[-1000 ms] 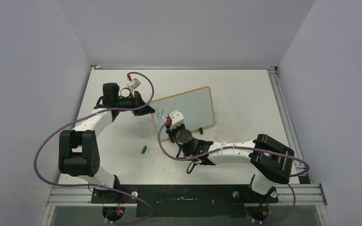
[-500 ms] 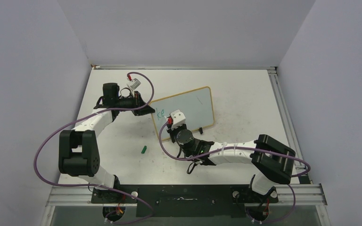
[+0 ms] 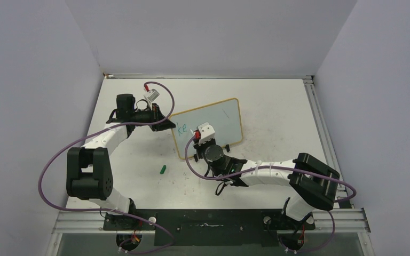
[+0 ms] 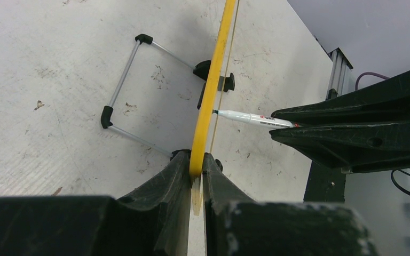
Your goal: Write a sentence on the whiteboard
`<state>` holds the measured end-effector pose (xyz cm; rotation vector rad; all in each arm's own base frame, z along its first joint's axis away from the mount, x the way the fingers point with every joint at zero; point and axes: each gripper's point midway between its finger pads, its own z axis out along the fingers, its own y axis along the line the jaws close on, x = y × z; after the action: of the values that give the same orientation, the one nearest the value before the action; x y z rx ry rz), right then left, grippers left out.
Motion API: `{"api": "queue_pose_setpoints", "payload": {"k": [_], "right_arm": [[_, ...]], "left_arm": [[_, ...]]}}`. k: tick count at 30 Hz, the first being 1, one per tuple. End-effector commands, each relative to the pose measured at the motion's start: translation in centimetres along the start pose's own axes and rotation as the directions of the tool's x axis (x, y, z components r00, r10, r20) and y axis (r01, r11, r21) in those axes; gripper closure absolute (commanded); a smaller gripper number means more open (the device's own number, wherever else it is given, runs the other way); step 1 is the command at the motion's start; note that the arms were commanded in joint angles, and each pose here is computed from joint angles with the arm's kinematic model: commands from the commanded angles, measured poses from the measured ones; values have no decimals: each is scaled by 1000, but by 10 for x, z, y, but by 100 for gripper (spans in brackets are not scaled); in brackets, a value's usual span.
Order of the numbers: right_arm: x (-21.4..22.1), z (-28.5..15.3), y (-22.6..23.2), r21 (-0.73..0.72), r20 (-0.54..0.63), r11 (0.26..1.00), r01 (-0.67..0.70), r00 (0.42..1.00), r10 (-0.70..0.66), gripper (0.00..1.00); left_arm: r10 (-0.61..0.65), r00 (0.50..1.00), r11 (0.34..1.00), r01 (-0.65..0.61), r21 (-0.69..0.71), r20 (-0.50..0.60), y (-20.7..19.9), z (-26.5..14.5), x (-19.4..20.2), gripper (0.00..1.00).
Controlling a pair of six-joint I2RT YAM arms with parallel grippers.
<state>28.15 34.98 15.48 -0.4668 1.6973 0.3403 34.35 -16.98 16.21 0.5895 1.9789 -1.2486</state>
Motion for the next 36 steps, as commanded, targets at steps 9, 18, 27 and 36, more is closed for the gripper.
{"api": "queue_pose_setpoints", "payload": {"k": [9,18,27,36], "right_arm": [[-35,8,6,-29,96,999,-32,995,35,95],[-27,10,-4,23,69,999,-35,997,33,95],[-30,9,-14,59,77,997,-53,996,48,95],[-44,15,-11,50,103,998,-41,994,36,95]], "left_arm": [[61,998,998,-61,-5,24,-8,-6,-18,100],[59,998,998,-59,-6,23,-7,-6,-18,100],[60,998,998,-60,-6,24,-7,-6,-18,100],[60,998,998,-59,-5,24,-7,-6,-18,100]]}}
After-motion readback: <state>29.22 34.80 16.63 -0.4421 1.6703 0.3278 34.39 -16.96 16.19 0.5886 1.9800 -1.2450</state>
